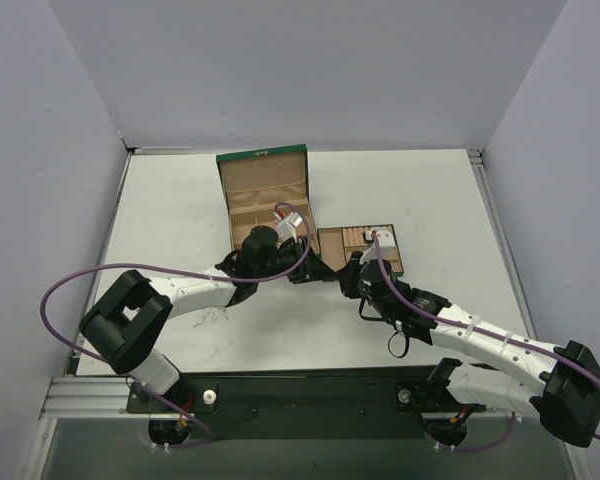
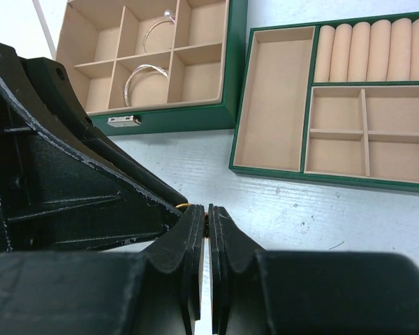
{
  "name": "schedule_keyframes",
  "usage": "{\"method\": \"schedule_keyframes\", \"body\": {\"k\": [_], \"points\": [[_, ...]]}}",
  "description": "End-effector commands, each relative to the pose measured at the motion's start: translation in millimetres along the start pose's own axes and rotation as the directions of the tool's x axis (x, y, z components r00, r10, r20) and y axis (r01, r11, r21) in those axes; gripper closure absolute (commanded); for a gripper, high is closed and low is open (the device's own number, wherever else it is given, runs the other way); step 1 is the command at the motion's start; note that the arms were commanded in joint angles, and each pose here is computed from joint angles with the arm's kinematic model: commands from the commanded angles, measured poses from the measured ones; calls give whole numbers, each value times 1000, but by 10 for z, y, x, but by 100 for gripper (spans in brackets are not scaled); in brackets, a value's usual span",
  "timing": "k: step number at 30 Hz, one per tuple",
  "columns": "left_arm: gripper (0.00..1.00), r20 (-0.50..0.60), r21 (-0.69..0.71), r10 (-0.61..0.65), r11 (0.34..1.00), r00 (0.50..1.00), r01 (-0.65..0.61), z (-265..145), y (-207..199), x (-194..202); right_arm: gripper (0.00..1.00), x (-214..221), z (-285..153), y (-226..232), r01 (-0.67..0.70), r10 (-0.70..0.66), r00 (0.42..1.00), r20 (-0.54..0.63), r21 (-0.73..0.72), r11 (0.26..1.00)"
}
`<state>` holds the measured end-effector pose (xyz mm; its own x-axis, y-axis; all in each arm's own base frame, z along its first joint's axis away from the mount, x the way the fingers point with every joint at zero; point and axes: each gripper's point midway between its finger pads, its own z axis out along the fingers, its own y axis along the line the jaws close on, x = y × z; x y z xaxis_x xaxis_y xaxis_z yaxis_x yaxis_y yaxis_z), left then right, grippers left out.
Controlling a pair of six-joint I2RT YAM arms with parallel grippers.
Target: Organize the mixed jewelry
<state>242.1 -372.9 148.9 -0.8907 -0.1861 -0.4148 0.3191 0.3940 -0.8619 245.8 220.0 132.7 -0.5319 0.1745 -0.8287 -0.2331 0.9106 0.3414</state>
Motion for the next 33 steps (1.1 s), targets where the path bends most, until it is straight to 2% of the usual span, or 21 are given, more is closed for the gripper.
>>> {"method": "schedule_keyframes", "body": {"k": [1,11,14,15,16,21,23,26,31,33], "points": [[72,37,86,40,995,998,-43,47,-273,-150,100,-134,-17,96,-24,26,998,53,-30,999],[82,20,88,42,995,999,-44,62,-257,-121,100,-127,-1,116,-33,35,998,54,-41,999],[90,15,91,41,995,999,-42,72,-257,-115,100,-134,-3,141,-36,39,998,55,-52,998],[98,10,94,42,995,999,-42,75,-257,-105,100,-143,-4,140,-38,41,997,58,-52,998],[100,9,98,43,994,999,-44,78,-268,-108,100,-135,-4,139,-39,42,998,56,-53,998],[100,-1,105,49,993,999,-48,84,-268,-91,96,-119,-7,146,-44,47,998,50,-59,997],[100,2,109,57,992,998,-56,79,-272,-98,88,-132,-12,148,-44,47,997,53,-59,997],[100,-1,110,63,992,998,-62,75,-267,-79,82,-149,-32,105,-45,48,997,62,-41,998],[100,-9,110,81,991,997,-79,68,-250,-69,56,-216,-98,26,-35,36,996,87,-18,999],[100,-14,100,96,991,995,-94,58,-218,-70,53,-243,-136,-5,-37,38,995,97,-15,999]]}}
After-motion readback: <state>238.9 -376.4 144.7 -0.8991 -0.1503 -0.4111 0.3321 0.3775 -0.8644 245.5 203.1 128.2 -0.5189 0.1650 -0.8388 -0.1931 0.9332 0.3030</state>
